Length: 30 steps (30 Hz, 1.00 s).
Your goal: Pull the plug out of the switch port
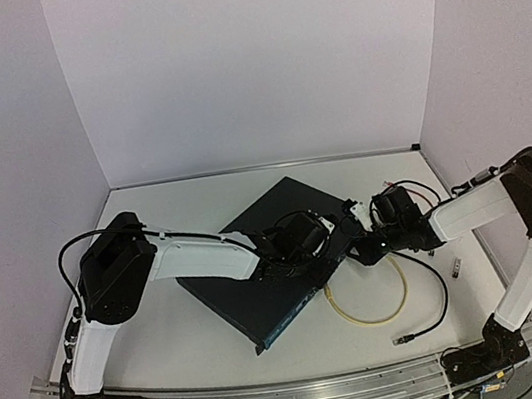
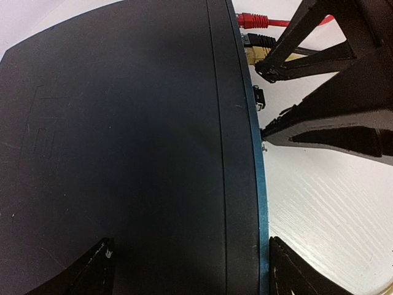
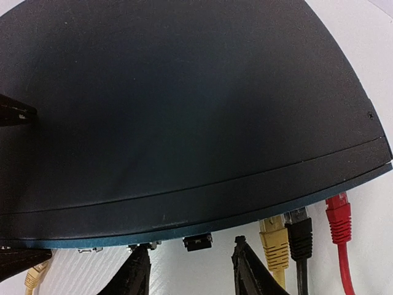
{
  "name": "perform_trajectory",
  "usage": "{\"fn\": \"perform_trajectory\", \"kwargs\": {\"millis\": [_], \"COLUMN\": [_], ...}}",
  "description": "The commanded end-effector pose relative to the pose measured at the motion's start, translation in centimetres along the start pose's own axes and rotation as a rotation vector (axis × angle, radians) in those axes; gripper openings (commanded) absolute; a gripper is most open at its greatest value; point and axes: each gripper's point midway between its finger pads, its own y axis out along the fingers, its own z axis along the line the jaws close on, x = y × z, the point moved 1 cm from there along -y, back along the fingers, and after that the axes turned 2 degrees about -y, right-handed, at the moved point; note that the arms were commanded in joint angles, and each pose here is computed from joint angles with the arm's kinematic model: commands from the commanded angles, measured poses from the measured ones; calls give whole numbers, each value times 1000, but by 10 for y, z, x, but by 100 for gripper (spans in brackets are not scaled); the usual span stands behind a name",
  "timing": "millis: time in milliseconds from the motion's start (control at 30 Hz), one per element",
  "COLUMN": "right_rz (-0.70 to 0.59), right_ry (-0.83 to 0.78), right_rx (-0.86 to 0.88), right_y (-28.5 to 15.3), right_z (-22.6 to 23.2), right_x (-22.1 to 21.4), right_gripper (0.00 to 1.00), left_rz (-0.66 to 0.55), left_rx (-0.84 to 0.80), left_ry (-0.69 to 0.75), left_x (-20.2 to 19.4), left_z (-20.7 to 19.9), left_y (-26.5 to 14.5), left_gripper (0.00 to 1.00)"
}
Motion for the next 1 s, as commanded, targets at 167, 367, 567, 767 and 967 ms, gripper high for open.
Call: {"fn": "perform_trajectory", "kwargs": {"millis": [167,367,567,767,967], "right_rz": [-87,-83,-79,-77,-71], "right_ry": [-74,-82,-86,-87,-88], "right_rx": [-90,-108,-88,-94,-110], "right_y": [5,6,7,0,-4], "right_z": [-7,-10,-5,-6,-8], "right_x": [23,22,19,14,9], "right_gripper": [37,33,31,31,30], "left_rz": [187,192,196,198,207], "left_rx": [47,46,48,51,54], "left_ry": [-21,-25,-24,-24,-24], "left_x": [-60,-61,-61,-61,-63], "left_z": [25,26,26,27,28], "left_y": [18,20,20,21,22], "left_gripper": [82,82,83,83,83]}}
